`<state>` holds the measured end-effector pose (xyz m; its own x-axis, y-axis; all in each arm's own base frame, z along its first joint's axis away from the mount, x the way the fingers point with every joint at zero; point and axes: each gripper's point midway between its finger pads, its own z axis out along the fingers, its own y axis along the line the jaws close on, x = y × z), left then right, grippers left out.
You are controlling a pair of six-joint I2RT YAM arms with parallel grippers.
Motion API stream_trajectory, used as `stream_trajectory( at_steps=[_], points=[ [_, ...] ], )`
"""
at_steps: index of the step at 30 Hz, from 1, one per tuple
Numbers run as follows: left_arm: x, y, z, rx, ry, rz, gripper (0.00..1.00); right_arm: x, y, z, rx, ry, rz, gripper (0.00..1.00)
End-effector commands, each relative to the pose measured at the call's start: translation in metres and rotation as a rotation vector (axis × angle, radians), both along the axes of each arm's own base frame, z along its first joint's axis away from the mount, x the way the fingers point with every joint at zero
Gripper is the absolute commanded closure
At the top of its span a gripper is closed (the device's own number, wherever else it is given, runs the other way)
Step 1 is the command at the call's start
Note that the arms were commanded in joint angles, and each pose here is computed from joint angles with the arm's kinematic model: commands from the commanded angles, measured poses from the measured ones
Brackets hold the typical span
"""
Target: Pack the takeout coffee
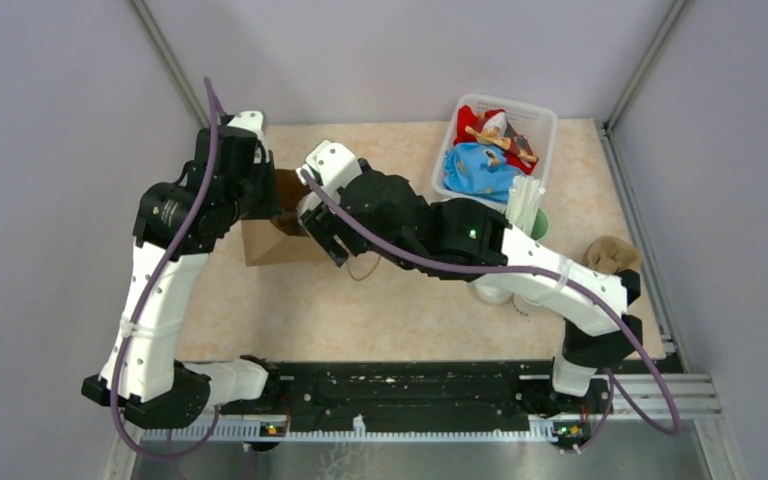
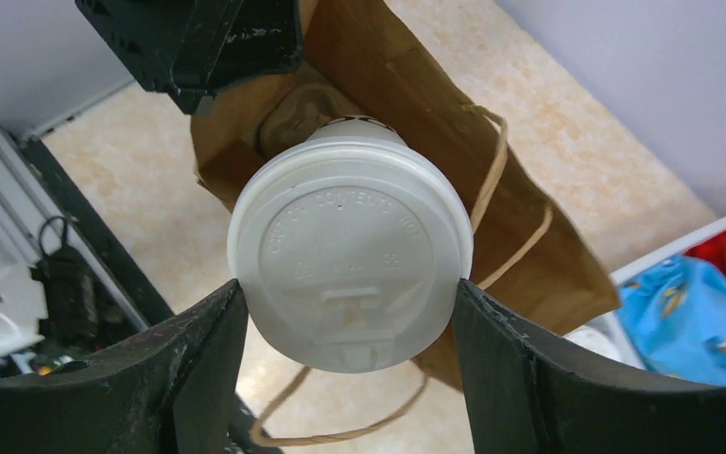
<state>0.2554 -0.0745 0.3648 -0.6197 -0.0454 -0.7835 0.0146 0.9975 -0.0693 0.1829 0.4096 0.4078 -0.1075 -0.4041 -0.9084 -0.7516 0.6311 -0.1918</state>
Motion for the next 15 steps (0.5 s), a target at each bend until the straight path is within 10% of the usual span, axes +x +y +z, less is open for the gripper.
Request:
stream_trajectory(
  at_steps=[1,15],
  points=[
    [0.005,-0.008,0.026,-0.057,-0.115,-0.037,1.00,0.000,0.018,0.024,0.238,0.118,-0.078,0.50],
    [0.000,-0.019,0.028,-0.070,-0.190,-0.159,1.00,0.028,0.039,-0.031,0.216,0.162,-0.019,0.50]
  ],
)
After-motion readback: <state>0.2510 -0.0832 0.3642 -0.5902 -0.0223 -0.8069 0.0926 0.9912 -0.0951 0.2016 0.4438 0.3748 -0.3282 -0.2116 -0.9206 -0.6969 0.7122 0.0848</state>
